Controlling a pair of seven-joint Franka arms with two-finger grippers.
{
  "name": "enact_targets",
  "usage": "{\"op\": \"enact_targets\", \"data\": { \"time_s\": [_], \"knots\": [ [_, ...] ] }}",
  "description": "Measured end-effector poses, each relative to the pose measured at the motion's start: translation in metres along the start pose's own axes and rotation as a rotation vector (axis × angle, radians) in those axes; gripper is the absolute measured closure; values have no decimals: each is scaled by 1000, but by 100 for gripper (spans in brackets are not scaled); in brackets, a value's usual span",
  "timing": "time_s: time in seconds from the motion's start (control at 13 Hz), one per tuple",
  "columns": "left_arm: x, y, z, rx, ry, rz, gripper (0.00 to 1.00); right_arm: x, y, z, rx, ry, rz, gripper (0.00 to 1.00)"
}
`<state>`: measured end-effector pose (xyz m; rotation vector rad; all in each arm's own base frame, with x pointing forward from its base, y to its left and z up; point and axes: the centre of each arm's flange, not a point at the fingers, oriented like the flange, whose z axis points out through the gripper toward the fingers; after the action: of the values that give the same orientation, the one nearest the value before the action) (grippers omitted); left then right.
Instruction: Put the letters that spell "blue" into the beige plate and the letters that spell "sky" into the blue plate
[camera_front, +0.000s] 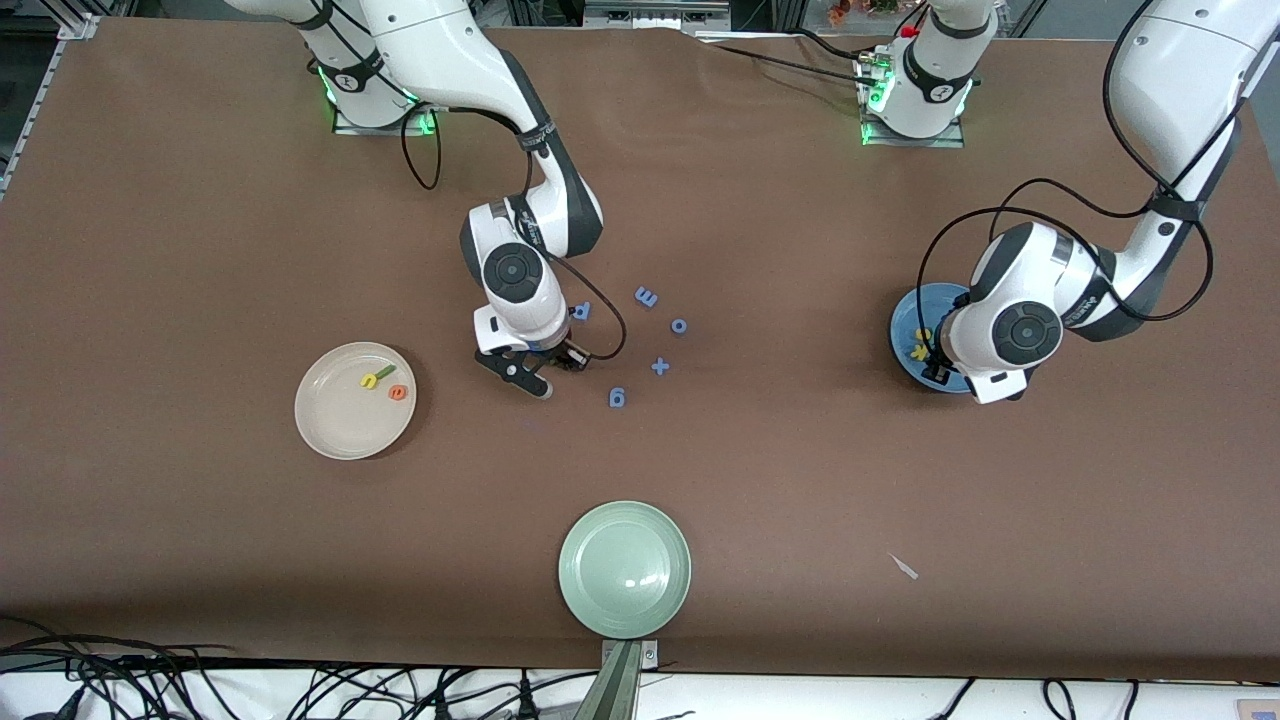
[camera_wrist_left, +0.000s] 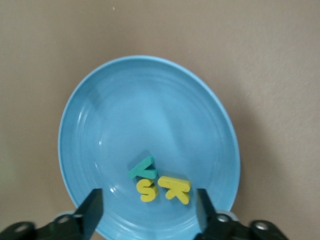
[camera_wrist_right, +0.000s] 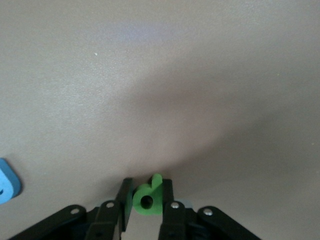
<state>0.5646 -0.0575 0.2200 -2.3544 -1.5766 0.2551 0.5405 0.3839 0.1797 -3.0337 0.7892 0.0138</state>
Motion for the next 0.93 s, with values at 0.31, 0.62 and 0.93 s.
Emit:
{"op": "enact_targets", "data": {
  "time_s": [0.31,0.62,0.93],
  "knots": [
    [29,9,-53,-95,33,-44,0,55,37,-30,-100,-33,-92,73],
    [69,8,-99,-142,59,0,0,157,132,-102,-174,-100,-291,73],
    [136,-15,-144,-145,74,39,0,195,201,-107,-200,-140,-412,73]
  ]
}}
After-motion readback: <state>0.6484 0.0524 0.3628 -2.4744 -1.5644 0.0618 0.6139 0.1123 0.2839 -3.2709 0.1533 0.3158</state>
